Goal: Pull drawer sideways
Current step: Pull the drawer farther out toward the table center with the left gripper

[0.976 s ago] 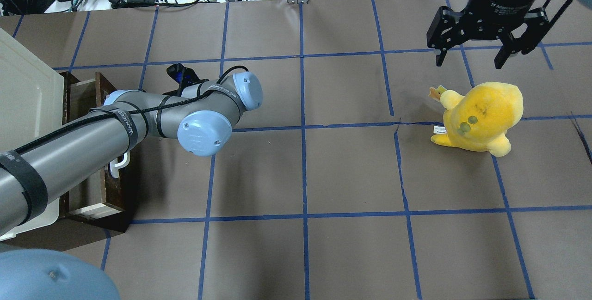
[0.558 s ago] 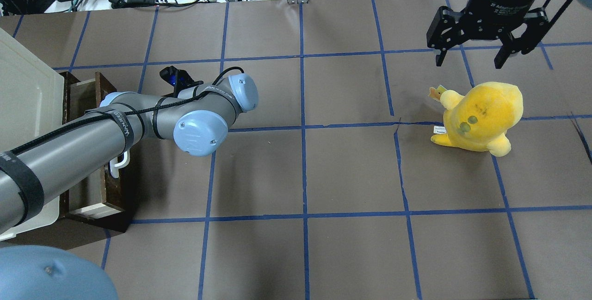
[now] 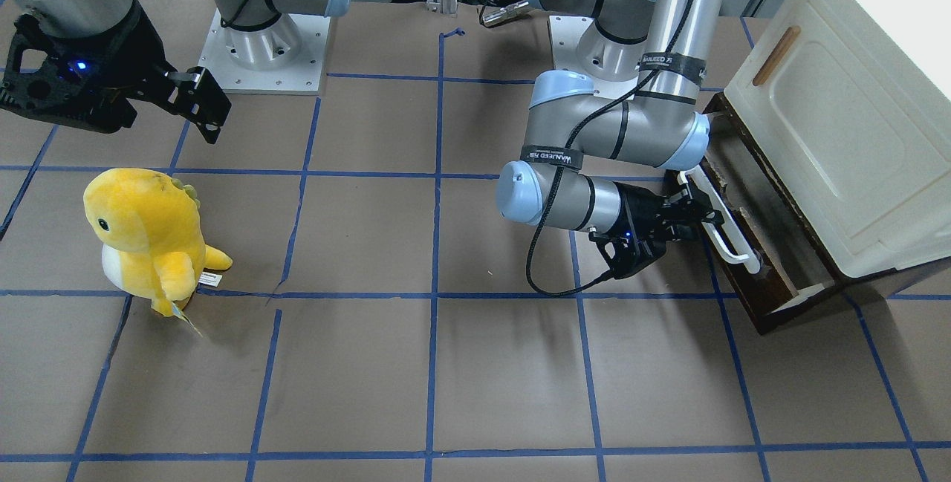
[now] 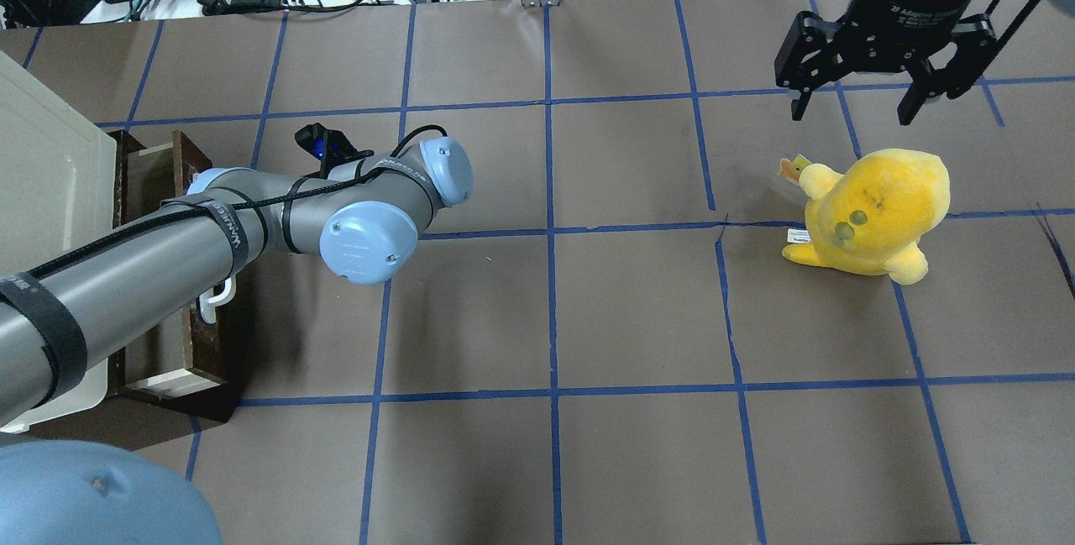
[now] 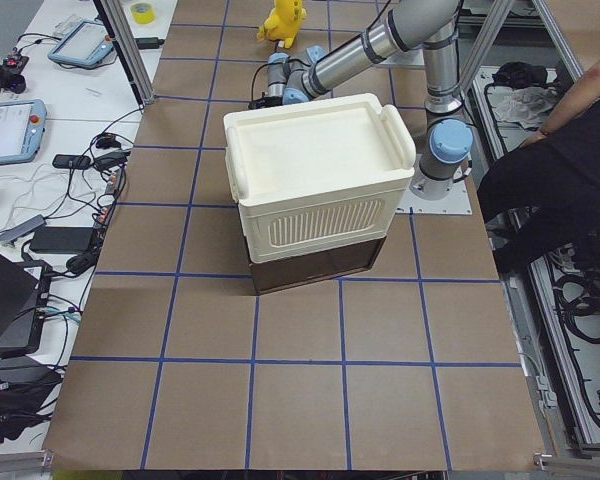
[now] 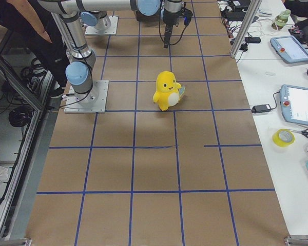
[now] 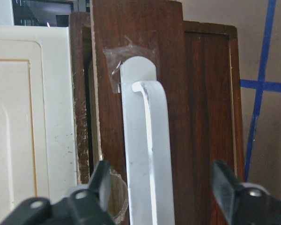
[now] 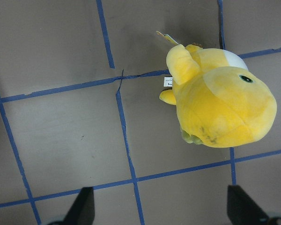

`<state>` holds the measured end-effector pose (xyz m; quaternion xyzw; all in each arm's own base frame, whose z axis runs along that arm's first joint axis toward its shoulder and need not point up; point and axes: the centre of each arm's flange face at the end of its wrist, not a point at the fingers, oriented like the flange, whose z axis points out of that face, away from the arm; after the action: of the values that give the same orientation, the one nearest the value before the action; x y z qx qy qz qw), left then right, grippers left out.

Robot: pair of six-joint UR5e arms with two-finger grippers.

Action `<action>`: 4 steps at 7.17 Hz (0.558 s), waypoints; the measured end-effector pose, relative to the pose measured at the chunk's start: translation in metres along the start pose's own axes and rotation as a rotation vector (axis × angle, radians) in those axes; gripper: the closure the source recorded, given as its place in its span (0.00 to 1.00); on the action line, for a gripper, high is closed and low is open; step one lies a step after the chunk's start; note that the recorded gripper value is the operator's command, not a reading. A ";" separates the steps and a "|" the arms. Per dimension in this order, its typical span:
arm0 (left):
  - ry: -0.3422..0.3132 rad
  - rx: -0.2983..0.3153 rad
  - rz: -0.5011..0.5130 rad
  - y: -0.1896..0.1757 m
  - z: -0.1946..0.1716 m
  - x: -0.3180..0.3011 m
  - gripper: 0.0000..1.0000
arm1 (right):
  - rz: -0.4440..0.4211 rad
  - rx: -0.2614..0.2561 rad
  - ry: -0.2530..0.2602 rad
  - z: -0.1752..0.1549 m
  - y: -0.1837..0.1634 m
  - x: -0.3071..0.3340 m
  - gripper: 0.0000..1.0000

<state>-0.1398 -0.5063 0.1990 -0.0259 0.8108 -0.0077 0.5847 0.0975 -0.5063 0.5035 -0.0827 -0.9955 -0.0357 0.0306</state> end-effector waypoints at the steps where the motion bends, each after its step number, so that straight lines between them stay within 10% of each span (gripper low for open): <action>1: 0.002 0.001 -0.003 0.000 -0.001 -0.002 0.66 | 0.000 0.000 0.000 0.000 0.000 0.000 0.00; 4: 0.005 0.001 -0.009 0.001 -0.002 -0.006 0.70 | 0.001 0.000 0.000 0.000 0.000 0.000 0.00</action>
<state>-0.1396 -0.5047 0.2054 -0.0292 0.8122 -0.0109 0.5826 0.0970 -0.5064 0.5035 -0.0832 -0.9954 -0.0358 0.0306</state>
